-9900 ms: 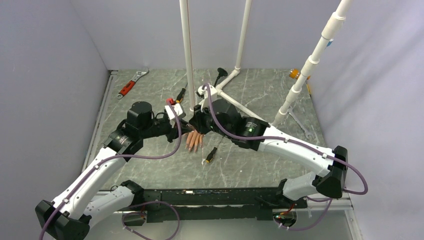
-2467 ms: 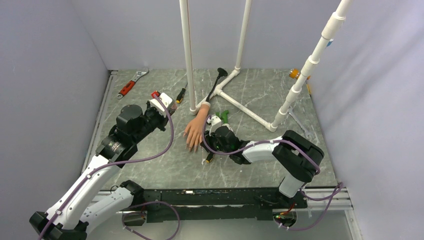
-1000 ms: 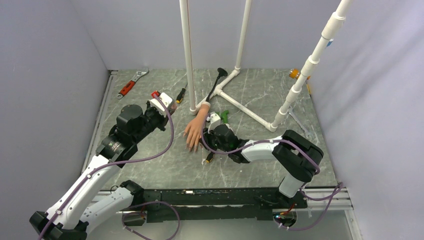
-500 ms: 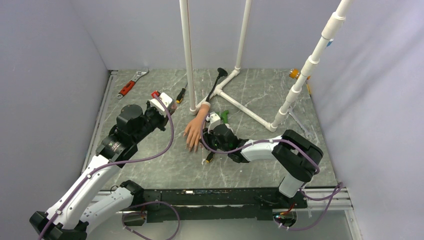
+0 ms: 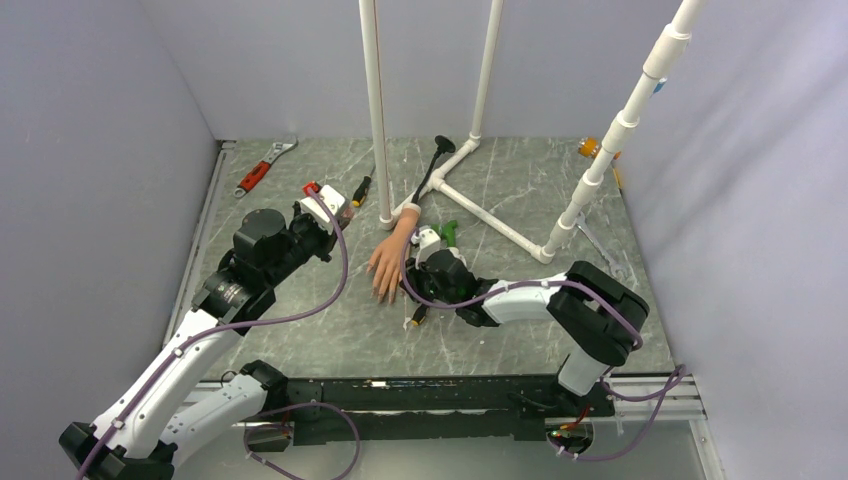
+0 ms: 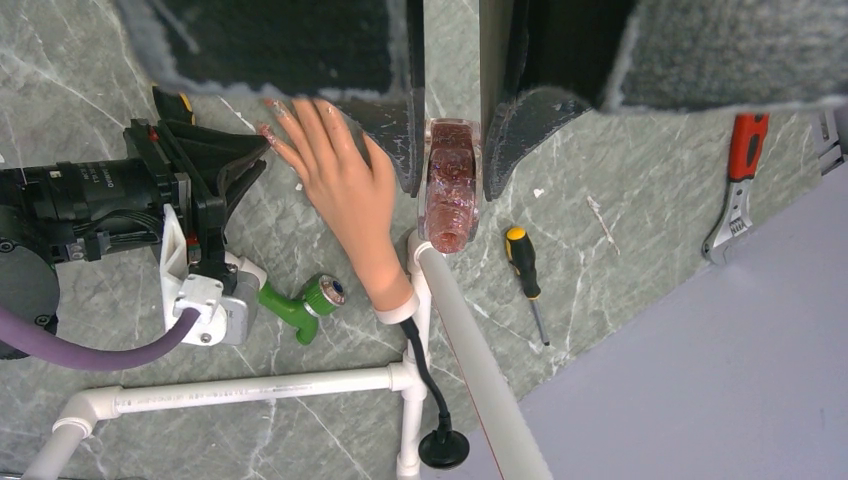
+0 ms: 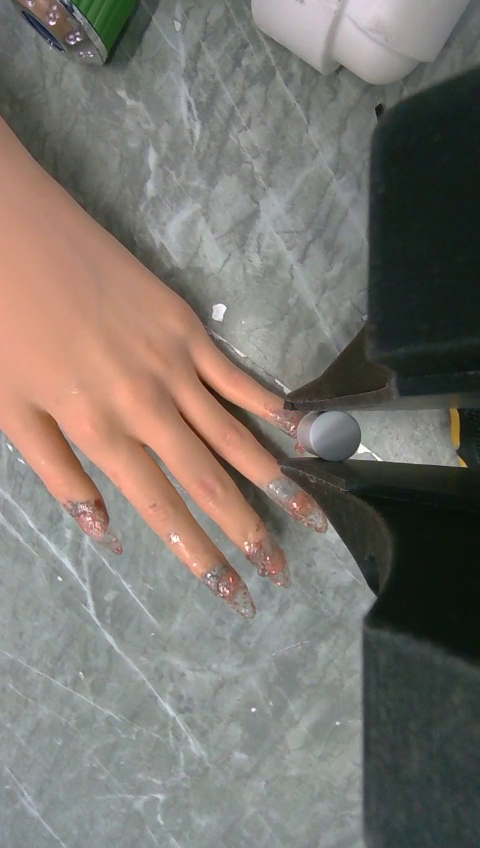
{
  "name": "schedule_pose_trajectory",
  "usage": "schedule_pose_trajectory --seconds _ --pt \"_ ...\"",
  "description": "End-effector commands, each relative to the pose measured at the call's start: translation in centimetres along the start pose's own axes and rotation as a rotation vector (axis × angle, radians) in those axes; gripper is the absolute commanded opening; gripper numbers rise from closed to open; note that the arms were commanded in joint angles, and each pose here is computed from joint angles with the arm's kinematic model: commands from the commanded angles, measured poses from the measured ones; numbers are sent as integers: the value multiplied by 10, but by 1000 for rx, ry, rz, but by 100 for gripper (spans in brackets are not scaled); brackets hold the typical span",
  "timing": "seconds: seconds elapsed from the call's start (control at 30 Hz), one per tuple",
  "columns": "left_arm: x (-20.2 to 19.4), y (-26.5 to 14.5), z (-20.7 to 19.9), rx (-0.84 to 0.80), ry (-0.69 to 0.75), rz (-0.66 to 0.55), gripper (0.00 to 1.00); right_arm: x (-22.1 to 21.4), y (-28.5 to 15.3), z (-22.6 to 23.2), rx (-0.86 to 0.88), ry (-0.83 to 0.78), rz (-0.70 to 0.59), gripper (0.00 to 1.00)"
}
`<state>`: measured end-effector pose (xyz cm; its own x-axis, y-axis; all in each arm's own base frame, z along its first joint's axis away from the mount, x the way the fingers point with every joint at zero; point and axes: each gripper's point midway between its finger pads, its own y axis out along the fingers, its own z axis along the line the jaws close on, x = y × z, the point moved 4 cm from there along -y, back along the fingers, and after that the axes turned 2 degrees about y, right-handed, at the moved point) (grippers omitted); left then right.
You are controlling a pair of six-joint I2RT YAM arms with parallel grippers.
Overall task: Paint the nails
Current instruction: Paint the nail polish on the nail.
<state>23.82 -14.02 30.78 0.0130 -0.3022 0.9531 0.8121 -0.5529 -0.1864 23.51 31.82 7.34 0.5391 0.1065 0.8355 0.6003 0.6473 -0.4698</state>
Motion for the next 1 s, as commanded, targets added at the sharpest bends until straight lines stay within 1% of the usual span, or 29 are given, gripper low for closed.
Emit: schedule_pose_trajectory --seconds 0.0,0.3,0.53,0.97 --pt "11 -1 5 23 14 -35 0 12 -7 7 11 13 -40 0" --pt "9 0 5 24 15 -28 0 11 -7 7 5 6 -39 0" --pt "11 -1 5 21 15 -32 0 15 -9 2 -31 5 -66 0" --pt "11 -1 5 23 15 -32 0 27 -3 5 -32 -16 -89 0"
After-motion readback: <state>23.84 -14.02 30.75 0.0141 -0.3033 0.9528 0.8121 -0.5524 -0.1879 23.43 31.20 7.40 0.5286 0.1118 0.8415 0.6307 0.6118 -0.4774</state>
